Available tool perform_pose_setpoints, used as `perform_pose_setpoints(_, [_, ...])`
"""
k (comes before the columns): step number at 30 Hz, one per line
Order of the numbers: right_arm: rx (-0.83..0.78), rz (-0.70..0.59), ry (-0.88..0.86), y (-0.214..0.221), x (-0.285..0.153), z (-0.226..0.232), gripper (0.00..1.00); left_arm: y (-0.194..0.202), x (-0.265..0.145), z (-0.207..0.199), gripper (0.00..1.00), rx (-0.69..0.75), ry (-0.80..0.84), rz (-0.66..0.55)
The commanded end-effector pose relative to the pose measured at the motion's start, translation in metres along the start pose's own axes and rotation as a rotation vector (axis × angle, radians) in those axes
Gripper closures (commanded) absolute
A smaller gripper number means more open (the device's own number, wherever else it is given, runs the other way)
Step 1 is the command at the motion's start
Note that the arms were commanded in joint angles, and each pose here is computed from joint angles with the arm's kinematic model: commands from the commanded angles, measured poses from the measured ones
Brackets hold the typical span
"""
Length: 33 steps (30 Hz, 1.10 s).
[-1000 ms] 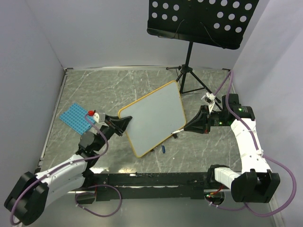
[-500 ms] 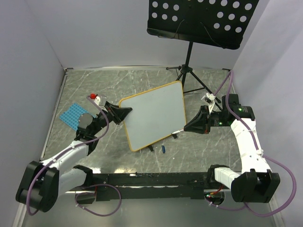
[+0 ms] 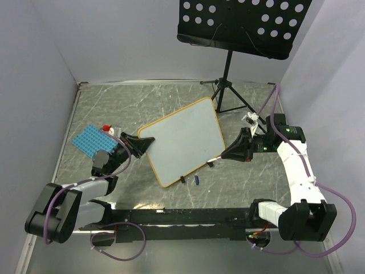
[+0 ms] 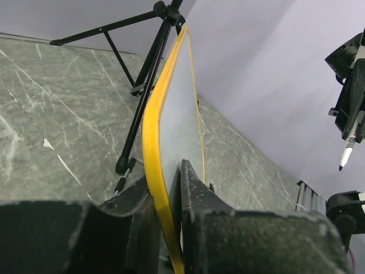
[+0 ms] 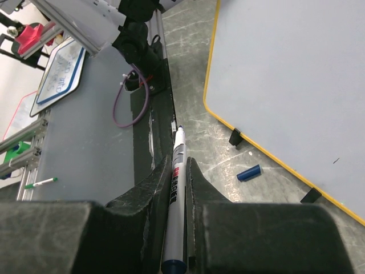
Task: Write a sentence on the whiteboard
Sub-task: Put down the whiteboard on the whiteboard stand.
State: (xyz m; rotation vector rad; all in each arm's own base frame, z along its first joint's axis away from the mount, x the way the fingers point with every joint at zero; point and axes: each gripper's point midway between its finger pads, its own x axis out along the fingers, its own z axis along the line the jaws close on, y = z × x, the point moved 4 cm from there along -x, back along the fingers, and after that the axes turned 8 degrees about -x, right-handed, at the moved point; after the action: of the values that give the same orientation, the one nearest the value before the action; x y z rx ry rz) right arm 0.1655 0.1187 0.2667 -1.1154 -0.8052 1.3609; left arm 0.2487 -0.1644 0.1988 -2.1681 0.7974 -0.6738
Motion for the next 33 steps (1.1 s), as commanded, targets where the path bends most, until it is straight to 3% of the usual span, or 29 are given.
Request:
perform_pose_setpoints(1, [-0.060, -0.040, -0.018, -0.009, 0.000, 0.001, 1.00, 0.022, -0.013, 0.007, 0.99, 0.097, 0.024, 0.061])
perform_pose_setpoints(7, [-0.066, -0.039, -0.017, -0.009, 0.000, 0.001, 1.00, 0.026, -0.014, 0.009, 0.90, 0.111, 0.024, 0.084])
perform_pose_setpoints(11, [-0.062, -0.038, -0.016, -0.008, 0.000, 0.001, 1.00, 0.027, -0.014, 0.010, 0.65, 0.109, 0.006, 0.096])
perform_pose_setpoints(15, [-0.065, -0.039, -0.016, -0.009, 0.000, 0.002, 1.00, 0.023, -0.012, 0.008, 0.62, 0.124, 0.012, 0.097])
perform_pose_setpoints(18, [-0.065, -0.037, -0.014, -0.008, 0.000, 0.002, 1.00, 0.021, -0.011, 0.005, 0.66, 0.131, 0.019, 0.099])
perform_pose_setpoints(22, [-0.064, -0.033, -0.012, -0.007, 0.000, 0.001, 1.00, 0.018, -0.009, 0.004, 0.84, 0.150, 0.020, 0.095])
perform_pose_setpoints(28, [-0.063, -0.032, -0.012, -0.008, 0.000, 0.000, 1.00, 0.012, -0.003, 0.002, 0.99, 0.199, 0.040, 0.107])
perform_pose_setpoints(33, [-0.075, -0.003, -0.018, -0.006, 0.002, -0.002, 1.00, 0.012, 0.008, 0.012, 0.99, 0.213, 0.027, 0.152])
